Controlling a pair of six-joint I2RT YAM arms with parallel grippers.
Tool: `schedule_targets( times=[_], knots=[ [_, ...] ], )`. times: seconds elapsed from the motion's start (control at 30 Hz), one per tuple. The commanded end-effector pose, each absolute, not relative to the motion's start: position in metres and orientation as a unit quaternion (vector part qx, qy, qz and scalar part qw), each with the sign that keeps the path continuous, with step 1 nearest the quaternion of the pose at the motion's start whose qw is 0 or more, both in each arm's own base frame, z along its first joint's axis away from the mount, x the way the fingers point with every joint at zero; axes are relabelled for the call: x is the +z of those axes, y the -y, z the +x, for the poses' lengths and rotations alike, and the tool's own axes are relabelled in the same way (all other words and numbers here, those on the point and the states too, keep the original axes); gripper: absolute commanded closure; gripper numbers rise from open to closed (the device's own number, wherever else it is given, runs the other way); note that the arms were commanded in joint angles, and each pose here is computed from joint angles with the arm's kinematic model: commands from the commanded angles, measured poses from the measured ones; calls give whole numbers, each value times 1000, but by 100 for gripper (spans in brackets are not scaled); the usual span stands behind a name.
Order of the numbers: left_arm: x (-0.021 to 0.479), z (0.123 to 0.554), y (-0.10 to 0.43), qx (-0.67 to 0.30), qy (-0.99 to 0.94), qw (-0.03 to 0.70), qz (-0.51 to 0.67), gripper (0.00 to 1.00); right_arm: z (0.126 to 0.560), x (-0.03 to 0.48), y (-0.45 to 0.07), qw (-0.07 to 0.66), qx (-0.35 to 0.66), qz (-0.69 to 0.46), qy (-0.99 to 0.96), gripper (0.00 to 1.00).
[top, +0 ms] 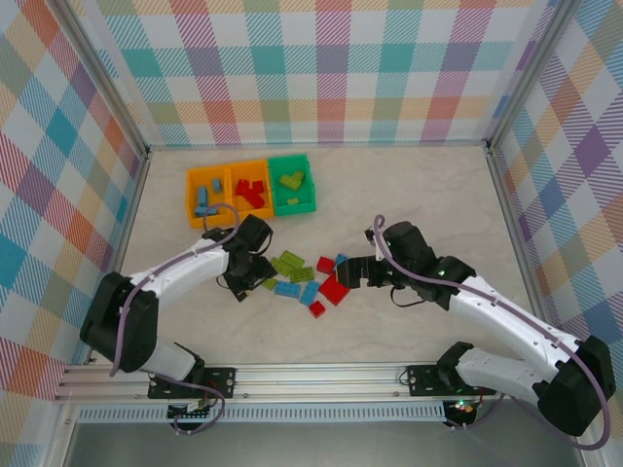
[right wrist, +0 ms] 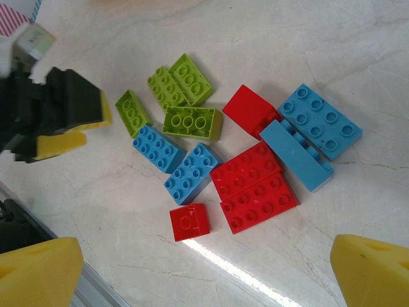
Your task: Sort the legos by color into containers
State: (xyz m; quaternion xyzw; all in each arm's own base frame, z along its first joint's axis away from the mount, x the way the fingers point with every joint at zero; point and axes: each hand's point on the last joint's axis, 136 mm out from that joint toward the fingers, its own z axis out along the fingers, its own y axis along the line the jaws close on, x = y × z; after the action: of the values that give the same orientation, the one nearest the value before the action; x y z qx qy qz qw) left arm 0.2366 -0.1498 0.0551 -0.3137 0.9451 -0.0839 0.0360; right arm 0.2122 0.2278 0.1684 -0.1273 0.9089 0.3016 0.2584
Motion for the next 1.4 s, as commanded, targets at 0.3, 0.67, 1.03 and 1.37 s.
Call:
schedule_targets(
  times=[0.3,0.67,1.03,1.37],
  knots=[
    [20,260,163,-80,-944,45,-318,33,211,182,-221,288,304,-128,-899,0],
    [3,242,147,-42,-950,30,-307,65,212,181,-230,272,314,-135,-900,0],
    [93,285,128,-65,-947,193,-249,71,186,189,-274,204,421,-224,-855,0],
    [192,393,197,-205,-912,322,-147,71,204,196,-263,251,381,-194,-868,0]
  ],
)
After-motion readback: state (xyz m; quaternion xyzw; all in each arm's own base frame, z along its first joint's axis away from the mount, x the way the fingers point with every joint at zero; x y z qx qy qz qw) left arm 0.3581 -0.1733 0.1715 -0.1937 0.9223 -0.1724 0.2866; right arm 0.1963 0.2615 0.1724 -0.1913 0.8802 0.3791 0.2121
